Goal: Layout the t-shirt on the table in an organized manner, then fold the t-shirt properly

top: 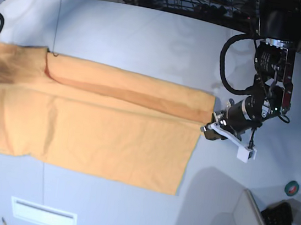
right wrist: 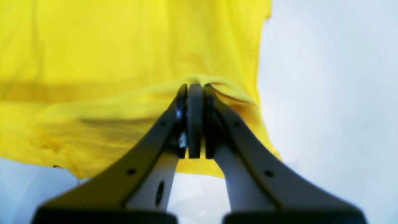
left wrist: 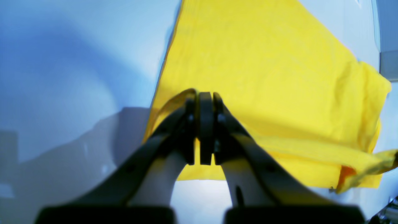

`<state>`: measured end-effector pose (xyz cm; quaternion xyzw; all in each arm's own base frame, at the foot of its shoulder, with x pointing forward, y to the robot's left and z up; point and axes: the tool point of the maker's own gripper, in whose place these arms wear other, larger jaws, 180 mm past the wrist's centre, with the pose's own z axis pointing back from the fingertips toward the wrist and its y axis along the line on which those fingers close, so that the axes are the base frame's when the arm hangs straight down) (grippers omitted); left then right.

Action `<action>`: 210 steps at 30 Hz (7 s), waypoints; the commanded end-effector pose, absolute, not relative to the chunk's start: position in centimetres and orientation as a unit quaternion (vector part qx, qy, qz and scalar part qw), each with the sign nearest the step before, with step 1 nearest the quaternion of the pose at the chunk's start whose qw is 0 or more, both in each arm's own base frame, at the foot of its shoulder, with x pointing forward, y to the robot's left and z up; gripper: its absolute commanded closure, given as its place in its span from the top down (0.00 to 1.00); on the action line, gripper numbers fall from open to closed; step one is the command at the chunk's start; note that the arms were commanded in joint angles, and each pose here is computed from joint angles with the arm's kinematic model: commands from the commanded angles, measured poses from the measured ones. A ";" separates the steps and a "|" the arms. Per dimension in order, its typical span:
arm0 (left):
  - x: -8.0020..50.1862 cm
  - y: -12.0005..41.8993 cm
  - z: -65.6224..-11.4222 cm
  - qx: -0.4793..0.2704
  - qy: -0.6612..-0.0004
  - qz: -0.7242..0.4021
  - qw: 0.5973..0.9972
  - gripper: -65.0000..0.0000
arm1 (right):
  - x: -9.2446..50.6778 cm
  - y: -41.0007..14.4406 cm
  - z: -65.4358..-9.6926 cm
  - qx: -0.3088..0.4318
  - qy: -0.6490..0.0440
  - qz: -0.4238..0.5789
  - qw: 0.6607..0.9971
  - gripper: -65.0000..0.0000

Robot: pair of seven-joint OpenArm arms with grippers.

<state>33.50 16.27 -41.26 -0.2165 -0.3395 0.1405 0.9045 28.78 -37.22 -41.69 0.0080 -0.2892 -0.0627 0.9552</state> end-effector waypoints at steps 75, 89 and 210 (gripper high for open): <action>35.3 19.8 -37.0 -0.202 -0.419 0.172 0.869 0.00 | 23.6 -37.7 -42.0 -0.024 -0.320 -0.089 0.943 0.00; 31.4 14.4 -44.3 -0.147 -0.377 0.055 0.913 0.00 | 24.0 -38.4 -42.3 -0.020 -0.316 -0.099 0.943 0.00; 18.7 19.8 -49.0 -0.216 -0.321 0.274 0.880 0.85 | 11.8 -41.1 -45.5 0.052 -0.319 -0.330 0.887 0.78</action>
